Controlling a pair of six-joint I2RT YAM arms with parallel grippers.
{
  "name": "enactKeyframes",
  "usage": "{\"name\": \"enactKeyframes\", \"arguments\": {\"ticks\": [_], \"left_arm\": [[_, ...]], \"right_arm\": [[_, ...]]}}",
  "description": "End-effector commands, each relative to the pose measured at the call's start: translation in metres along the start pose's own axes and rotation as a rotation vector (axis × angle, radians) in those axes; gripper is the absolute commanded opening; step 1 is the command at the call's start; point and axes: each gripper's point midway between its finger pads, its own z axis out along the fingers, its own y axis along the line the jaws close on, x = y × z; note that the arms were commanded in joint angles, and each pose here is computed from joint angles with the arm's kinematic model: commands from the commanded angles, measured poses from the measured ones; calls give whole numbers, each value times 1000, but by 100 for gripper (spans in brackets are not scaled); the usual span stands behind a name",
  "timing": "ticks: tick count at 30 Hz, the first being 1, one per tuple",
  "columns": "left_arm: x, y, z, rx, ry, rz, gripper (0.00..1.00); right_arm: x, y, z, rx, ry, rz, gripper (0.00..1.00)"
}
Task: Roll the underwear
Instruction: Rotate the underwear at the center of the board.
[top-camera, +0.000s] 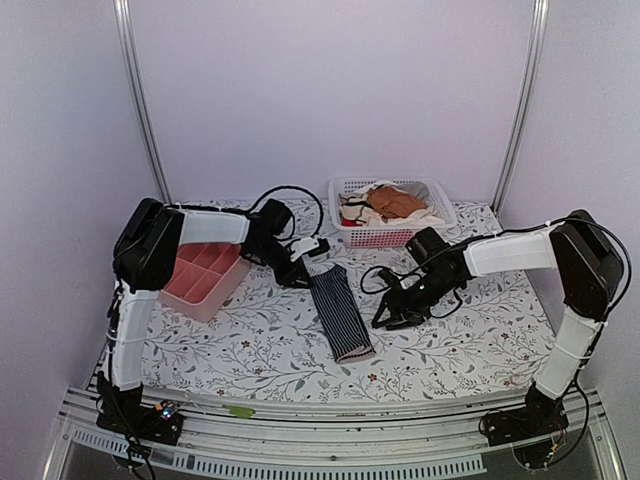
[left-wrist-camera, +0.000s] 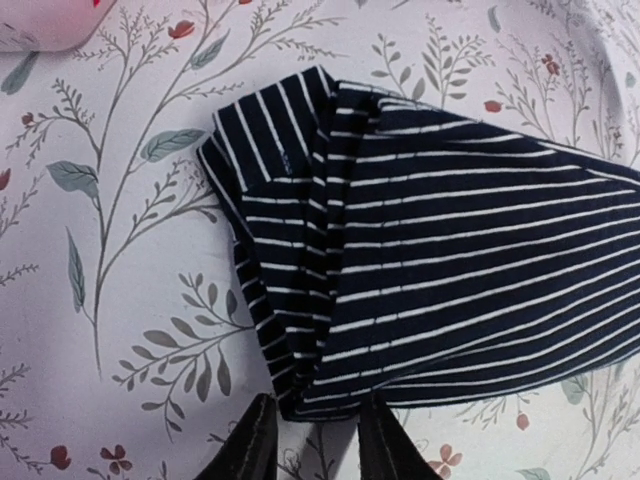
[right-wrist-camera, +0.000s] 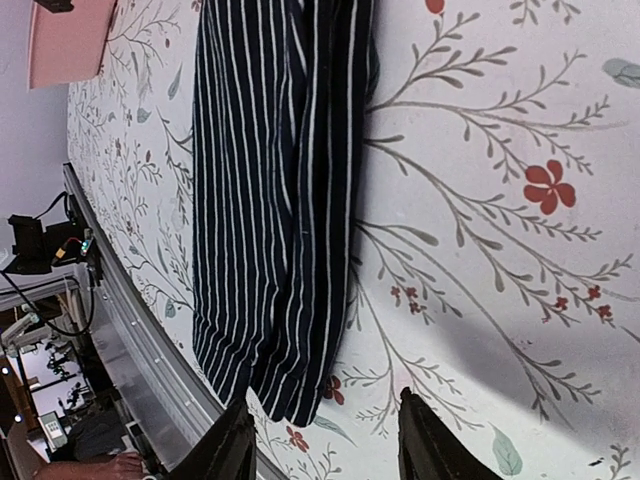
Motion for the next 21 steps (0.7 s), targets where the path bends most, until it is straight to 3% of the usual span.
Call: {"name": "enactKeyframes", "arguments": {"ticks": [1,9,15,21], "left_arm": [[30,10,1,5,90,-37,32],[39,-22,-58,10,-13,-25,46],[40,-60,-99,22,-87,18,46],[51,-89,-112,62,-120,31,46]], "right_arm": [[-4,18,9,-123,14,32,48],[2,20,46,-181,89,54,46],[13,33,67,-218,138,28,36],[27,63,88,-283,197,-15,36]]}}
